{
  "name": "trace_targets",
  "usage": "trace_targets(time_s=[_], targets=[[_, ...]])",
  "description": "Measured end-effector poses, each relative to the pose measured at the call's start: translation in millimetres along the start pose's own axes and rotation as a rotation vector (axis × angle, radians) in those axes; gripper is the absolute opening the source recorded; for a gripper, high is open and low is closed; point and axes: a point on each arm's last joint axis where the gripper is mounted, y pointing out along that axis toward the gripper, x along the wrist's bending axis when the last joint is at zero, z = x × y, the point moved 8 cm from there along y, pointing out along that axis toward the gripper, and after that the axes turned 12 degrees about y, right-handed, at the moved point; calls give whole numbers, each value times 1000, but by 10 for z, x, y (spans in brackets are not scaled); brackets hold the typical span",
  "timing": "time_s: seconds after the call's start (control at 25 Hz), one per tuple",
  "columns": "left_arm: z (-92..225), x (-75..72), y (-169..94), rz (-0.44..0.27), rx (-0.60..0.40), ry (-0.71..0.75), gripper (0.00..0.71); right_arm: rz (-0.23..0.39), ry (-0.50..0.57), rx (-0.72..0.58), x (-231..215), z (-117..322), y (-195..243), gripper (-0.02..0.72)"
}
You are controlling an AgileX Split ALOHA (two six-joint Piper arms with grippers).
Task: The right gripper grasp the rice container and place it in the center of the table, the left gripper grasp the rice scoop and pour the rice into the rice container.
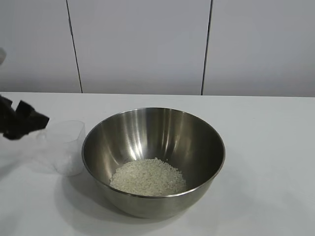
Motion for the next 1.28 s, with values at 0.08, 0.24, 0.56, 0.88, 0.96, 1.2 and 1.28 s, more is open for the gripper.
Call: trace_targets(time_s=[0.08,0.24,0.56,0.88,0.96,1.2,1.28], targets=[[-218,234,-91,-37,67,-32,603,0,0,0,0,0,0,639],[-526,601,-281,-85,173,-78,603,0,0,0,0,0,0,639],[-520,1642,-896,-186,173,-256,603,0,0,1,0,2,0,639],[119,2372,-1602,-357,159,-515,603,0,0,1,0,2,0,639],[55,2346,-1630,-340,130,-509,603,0,0,1,0,2,0,639],[-226,2155,-1835,-298,45,-516,603,0,0,1,1,2,0,639],[-363,2058,-1954,-293,10,-503,603,0,0,1,1,2,0,639]])
